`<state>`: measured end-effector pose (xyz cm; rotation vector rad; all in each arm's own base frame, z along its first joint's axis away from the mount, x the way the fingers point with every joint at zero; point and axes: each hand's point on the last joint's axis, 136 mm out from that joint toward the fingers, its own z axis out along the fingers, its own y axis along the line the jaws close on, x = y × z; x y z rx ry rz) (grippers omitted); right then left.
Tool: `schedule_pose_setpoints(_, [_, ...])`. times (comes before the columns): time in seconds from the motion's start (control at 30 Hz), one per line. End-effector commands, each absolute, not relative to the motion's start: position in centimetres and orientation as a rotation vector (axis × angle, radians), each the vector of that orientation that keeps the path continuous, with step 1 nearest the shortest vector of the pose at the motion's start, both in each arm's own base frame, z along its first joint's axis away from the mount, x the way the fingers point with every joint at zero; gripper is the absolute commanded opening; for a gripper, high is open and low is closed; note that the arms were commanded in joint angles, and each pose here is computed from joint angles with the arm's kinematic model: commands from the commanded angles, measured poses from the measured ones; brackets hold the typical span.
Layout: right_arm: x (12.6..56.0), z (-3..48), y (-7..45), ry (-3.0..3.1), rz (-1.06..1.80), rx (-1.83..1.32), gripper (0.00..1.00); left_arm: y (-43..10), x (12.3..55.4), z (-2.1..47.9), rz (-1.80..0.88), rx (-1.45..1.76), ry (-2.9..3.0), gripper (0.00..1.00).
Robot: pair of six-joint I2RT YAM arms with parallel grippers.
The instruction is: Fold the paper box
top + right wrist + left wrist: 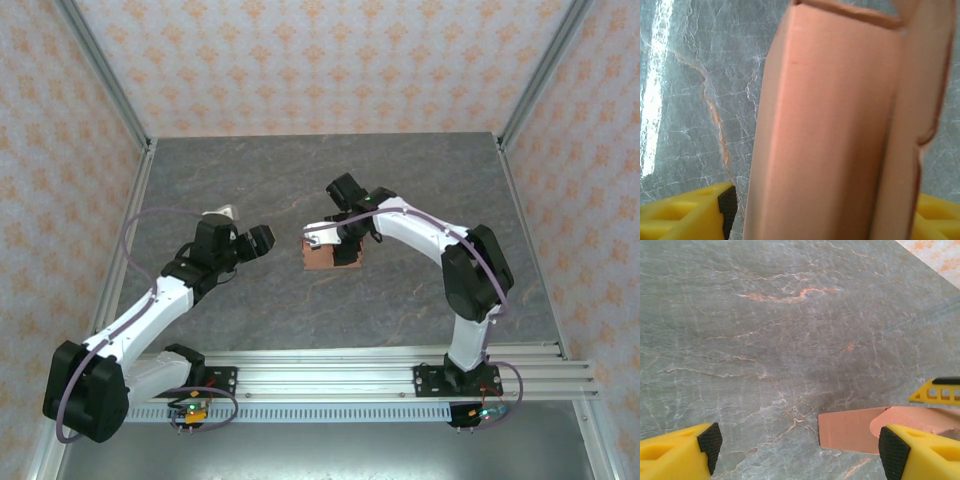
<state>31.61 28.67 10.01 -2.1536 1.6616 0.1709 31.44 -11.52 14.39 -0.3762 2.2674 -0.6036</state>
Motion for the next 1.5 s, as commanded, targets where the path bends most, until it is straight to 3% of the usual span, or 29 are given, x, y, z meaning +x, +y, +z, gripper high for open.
schedule_pose_setpoints(0.0, [31.4, 13.6, 29.1, 1.584, 0.204, -2.078, 0.73, -14.2, 31.4, 16.3, -0.609, -0.13, 2.211, 0.85])
schedule_pose_setpoints(0.13, [30.3, 16.2, 28.8, 1.619, 0.268, -1.926, 0.74, -16.3, 30.3, 16.4, -0.392, 0.171, 2.226, 0.85])
schedule_pose_setpoints(0.33, [30.5, 20.5, 27.2, 1.658, 0.263, -1.455, 0.75, -17.8, 29.8, 15.0, -0.399, 0.294, 2.204, 0.87])
schedule_pose_setpoints(0.43, [31.9, 24.1, 24.9, 1.767, 0.351, -0.946, 0.81, -17.5, 30.6, 15.4, -0.345, 0.276, 2.206, 0.87])
schedule_pose_setpoints(0.5, [32.6, 23.6, 22.5, 1.921, 0.407, -0.645, 0.82, -17.7, 31.2, 15.9, -0.325, 0.289, 2.201, 0.87])
schedule_pose_setpoints(0.8, [30.5, 17.1, 20.4, 2.243, 0.375, -0.672, 0.65, -20.0, 32.7, 15.2, -0.35, 0.362, 2.262, 0.81])
schedule_pose_setpoints(1.17, [31.6, 15.7, 21.4, 2.322, 0.386, -0.703, 0.5, -21.3, 32.8, 14.3, -0.352, 0.354, 2.299, 0.74])
schedule_pose_setpoints(1.37, [31.7, 15.8, 21.7, 2.333, 0.413, -0.683, 0.4, -21.3, 32.8, 14.0, -0.347, 0.325, 2.322, 0.59])
schedule_pose_setpoints(1.47, [31.6, 15.8, 21.8, 2.339, 0.421, -0.681, 0.38, -21.4, 32.9, 13.9, -0.337, 0.324, 2.341, 0.56])
